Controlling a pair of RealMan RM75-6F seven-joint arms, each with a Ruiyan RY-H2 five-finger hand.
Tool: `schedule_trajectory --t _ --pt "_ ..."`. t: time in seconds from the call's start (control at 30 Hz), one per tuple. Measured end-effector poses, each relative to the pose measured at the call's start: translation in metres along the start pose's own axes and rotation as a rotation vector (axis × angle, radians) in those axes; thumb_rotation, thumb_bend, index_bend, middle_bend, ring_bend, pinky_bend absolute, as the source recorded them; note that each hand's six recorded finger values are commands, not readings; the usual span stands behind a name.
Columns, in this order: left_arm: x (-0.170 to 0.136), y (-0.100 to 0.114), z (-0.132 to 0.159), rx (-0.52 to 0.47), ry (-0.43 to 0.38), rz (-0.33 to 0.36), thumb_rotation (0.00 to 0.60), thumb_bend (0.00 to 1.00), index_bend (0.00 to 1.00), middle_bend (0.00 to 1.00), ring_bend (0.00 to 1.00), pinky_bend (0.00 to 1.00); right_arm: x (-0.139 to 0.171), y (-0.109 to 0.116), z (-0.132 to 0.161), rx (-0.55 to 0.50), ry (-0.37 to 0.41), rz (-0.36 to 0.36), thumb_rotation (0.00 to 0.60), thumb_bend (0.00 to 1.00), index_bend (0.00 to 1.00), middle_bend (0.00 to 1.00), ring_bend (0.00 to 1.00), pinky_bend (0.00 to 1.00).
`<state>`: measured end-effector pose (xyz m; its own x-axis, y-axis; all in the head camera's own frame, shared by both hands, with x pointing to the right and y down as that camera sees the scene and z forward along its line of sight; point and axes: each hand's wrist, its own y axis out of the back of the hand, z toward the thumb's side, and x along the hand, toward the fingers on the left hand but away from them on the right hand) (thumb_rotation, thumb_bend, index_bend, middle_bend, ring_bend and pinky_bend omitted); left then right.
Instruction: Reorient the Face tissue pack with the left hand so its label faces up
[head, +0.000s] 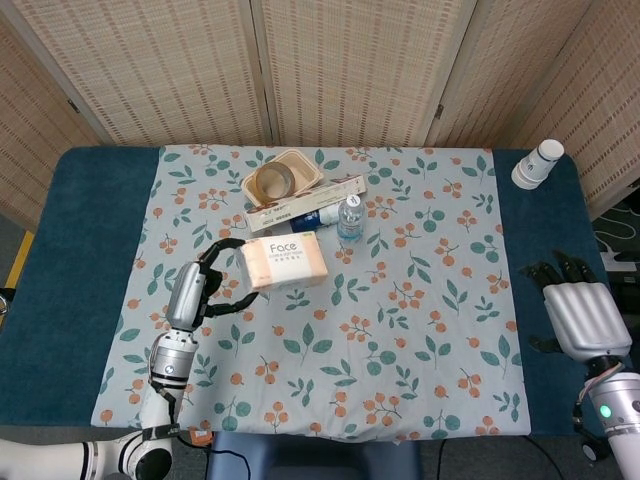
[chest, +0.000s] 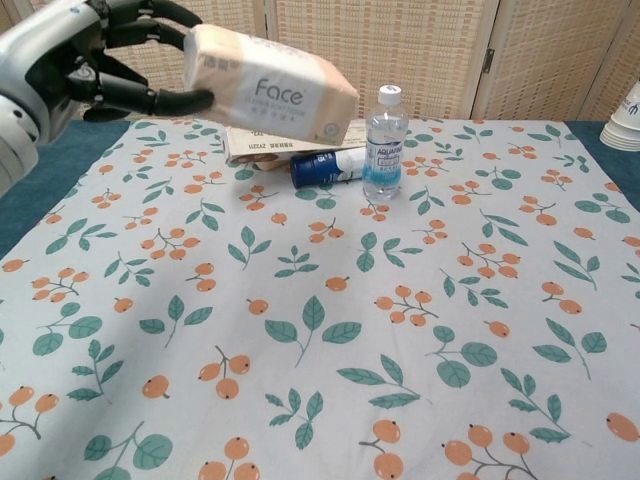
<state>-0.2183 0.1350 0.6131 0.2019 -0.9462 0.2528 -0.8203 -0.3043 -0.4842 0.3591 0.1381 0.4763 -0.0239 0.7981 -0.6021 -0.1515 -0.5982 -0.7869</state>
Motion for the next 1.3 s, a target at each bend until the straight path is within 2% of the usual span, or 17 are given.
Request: schedule_trajectory --t 0.2,0.4,0.8,1.0,1.3 --pt "-0.018 -0.007 -0.028 -0.05 0.004 -0.007 0.6 0.2 0.42 0.59 1.0 1.0 -0.001 -0.003 0.001 0.007 0.0 0.008 0.6 0.07 0.23 0.19 0.03 0.09" --pt "-0.024 -0.015 -0.043 -0.068 0.015 0.004 0.6 0.2 0.41 0.58 1.0 1.0 -0.002 -0.007 0.003 0.005 0.007 0.02 0.6 0.07 0.23 0.19 0.03 0.09" --pt "-0.038 -0.041 -0.077 0.036 0.002 -0.032 0.6 0.2 0.41 0.58 1.0 1.0 -0.003 -0.012 0.006 -0.002 0.015 0.041 0.6 0.07 0.22 0.19 0.03 0.09" --pt "-0.043 -0.05 -0.092 0.032 0.027 -0.039 0.6 0.2 0.41 0.58 1.0 1.0 -0.002 -0.013 0.007 -0.002 0.024 0.042 0.6 0.07 0.22 0.19 0.03 0.09" --pt "-0.048 -0.053 -0.111 0.033 0.065 -0.048 0.6 0.2 0.41 0.58 1.0 1.0 -0.003 -0.014 0.007 0.0 0.025 0.045 0.6 0.07 0.22 0.19 0.03 0.09"
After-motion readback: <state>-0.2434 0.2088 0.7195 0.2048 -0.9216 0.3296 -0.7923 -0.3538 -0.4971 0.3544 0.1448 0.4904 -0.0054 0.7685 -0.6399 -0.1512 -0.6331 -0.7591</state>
